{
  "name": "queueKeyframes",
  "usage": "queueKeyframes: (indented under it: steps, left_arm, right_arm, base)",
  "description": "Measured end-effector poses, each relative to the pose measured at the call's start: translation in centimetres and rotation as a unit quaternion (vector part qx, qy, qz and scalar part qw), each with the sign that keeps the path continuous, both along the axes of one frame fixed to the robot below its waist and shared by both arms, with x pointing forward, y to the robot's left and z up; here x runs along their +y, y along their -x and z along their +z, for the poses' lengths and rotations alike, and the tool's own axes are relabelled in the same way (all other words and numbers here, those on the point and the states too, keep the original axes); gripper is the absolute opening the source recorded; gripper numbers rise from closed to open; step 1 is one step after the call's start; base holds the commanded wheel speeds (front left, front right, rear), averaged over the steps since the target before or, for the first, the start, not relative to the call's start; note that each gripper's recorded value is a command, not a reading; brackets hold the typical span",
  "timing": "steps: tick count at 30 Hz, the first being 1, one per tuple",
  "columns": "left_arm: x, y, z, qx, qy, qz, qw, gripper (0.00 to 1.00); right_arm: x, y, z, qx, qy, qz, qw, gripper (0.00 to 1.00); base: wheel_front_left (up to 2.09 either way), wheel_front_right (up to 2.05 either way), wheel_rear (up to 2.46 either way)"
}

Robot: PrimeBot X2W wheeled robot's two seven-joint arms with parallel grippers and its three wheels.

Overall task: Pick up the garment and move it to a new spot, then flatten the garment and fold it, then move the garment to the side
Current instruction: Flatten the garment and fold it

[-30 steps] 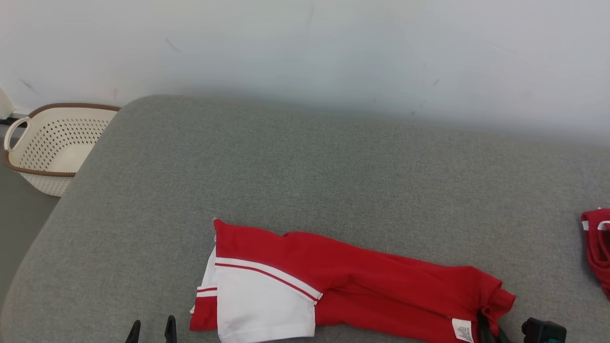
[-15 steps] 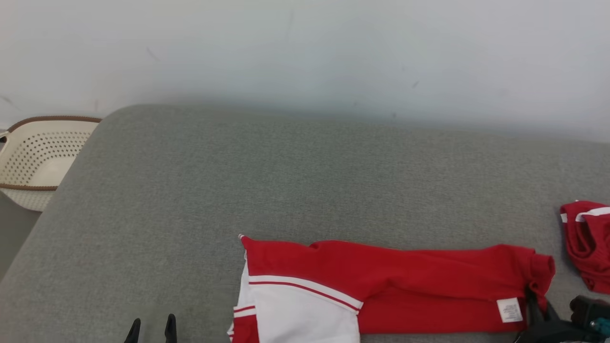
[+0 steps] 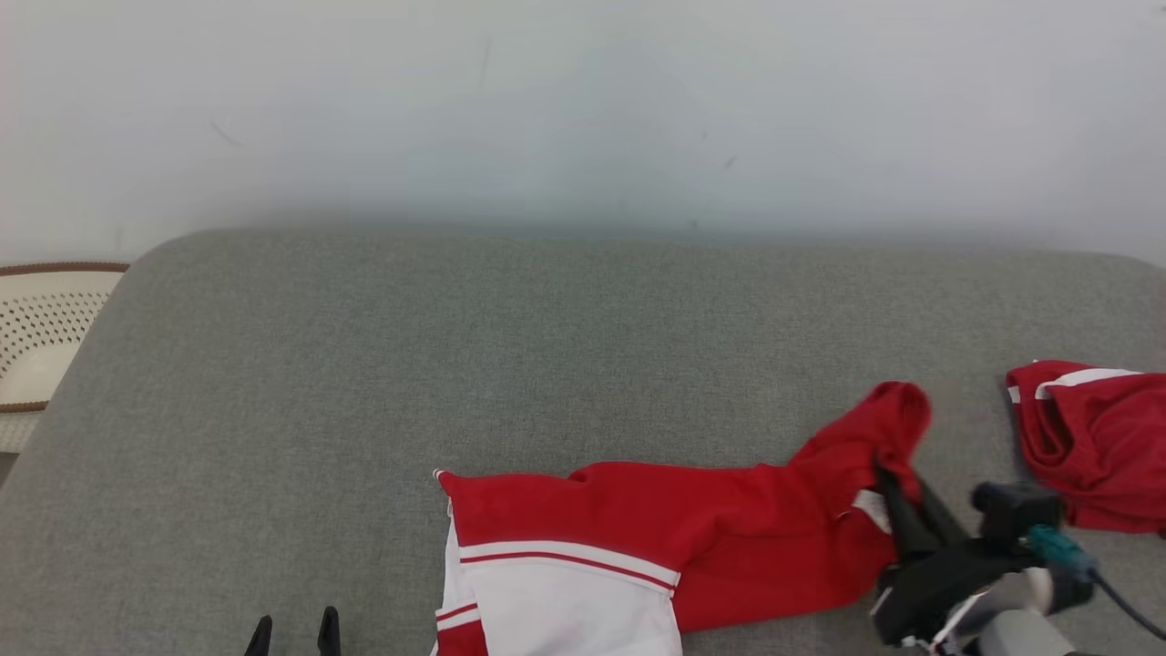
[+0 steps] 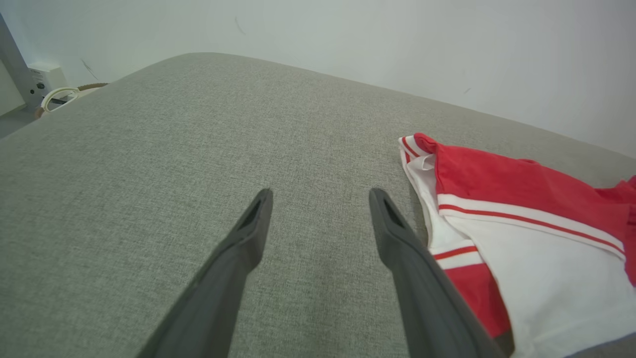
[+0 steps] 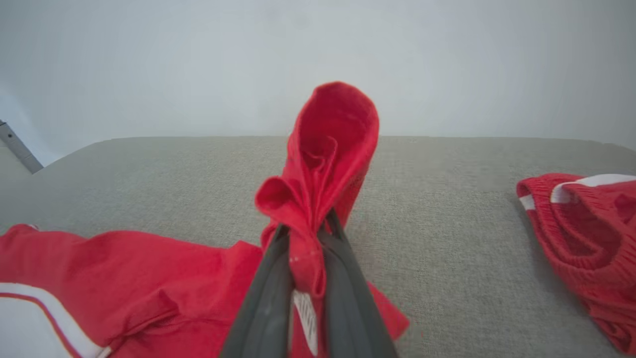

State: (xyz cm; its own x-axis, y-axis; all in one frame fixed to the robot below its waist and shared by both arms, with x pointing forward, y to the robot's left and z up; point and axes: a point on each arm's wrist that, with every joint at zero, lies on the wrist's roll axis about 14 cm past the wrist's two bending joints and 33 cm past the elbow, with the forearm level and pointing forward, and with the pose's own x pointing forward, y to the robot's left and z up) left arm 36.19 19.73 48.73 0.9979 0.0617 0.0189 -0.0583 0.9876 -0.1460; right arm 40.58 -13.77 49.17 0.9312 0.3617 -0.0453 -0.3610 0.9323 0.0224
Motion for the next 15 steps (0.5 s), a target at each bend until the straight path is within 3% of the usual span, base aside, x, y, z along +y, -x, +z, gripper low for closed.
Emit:
queueKeyframes:
  steps: [5, 10, 15]
  left_arm:
    - [0.0, 0.3, 0.2, -0.003, 0.001, -0.001, 1.0, 1.0]
    - [0.5, 0.9, -0.1, 0.0, 0.002, 0.006, 1.0, 1.0]
    - [0.7, 1.6, -0.6, 0.008, 0.005, 0.01, 1.0, 1.0]
  right_arm:
    - [6.2, 2.4, 0.3, 0.016, -0.028, 0.105, 0.994, 0.0]
    - [12.0, 4.4, 1.6, 0.029, -0.058, 0.202, 0.977, 0.0]
    - [16.3, 5.6, 1.8, 0.03, -0.033, 0.281, 0.959, 0.0]
  base:
    - [0.0, 0.0, 0.0]
    - [0.0, 0.0, 0.0]
    - [0.0, 0.0, 0.0]
